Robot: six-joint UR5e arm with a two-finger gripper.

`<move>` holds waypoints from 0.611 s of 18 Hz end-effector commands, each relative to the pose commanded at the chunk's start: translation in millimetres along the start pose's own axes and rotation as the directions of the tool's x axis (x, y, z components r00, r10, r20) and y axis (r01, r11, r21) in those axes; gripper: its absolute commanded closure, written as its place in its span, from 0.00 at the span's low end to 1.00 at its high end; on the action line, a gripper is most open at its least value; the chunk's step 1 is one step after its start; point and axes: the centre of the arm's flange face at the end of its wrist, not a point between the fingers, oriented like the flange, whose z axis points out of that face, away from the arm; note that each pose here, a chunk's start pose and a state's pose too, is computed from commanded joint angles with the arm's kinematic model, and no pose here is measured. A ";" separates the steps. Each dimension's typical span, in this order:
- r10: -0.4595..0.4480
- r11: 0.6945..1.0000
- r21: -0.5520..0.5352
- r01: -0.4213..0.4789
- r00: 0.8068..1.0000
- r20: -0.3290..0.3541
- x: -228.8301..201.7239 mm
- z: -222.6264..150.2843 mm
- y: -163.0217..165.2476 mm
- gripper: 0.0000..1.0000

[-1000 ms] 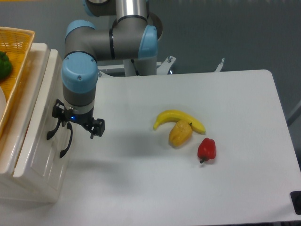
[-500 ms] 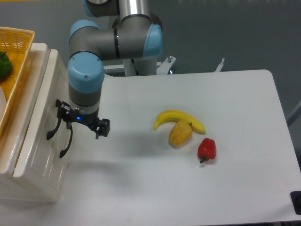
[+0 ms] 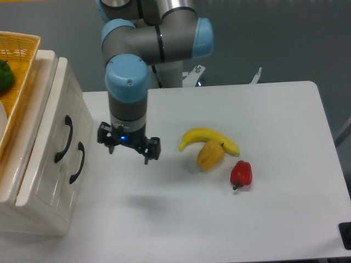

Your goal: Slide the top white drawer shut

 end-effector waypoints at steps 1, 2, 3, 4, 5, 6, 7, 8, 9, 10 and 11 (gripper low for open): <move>0.019 1.000 -0.010 -0.019 0.999 0.027 -5.0 -5.9 4.8 0.00; 0.021 1.000 -0.016 -0.020 0.999 0.035 -10.7 -8.0 9.3 0.00; 0.019 1.000 -0.020 -0.019 0.999 0.035 -18.8 -7.0 14.2 0.00; 0.072 0.997 -0.032 -0.071 0.997 0.031 -36.6 -4.3 26.7 0.00; 0.116 0.992 -0.047 -0.115 0.993 0.017 -49.8 -0.5 39.8 0.00; 0.132 0.990 -0.048 -0.131 0.991 0.017 -58.5 -6.9 49.9 0.00; 0.133 0.990 -0.052 -0.132 0.991 0.013 -69.4 -11.0 60.3 0.00; 0.132 0.989 -0.060 -0.132 0.991 0.003 -79.9 -12.0 70.1 0.00; 0.152 0.986 -0.067 -0.153 0.988 -0.009 -84.8 -12.6 75.4 0.00; 0.180 0.981 -0.070 -0.181 0.983 -0.016 -88.8 -14.4 80.0 0.00; 0.203 0.976 -0.072 -0.204 0.979 -0.022 -99.2 -16.2 89.7 0.00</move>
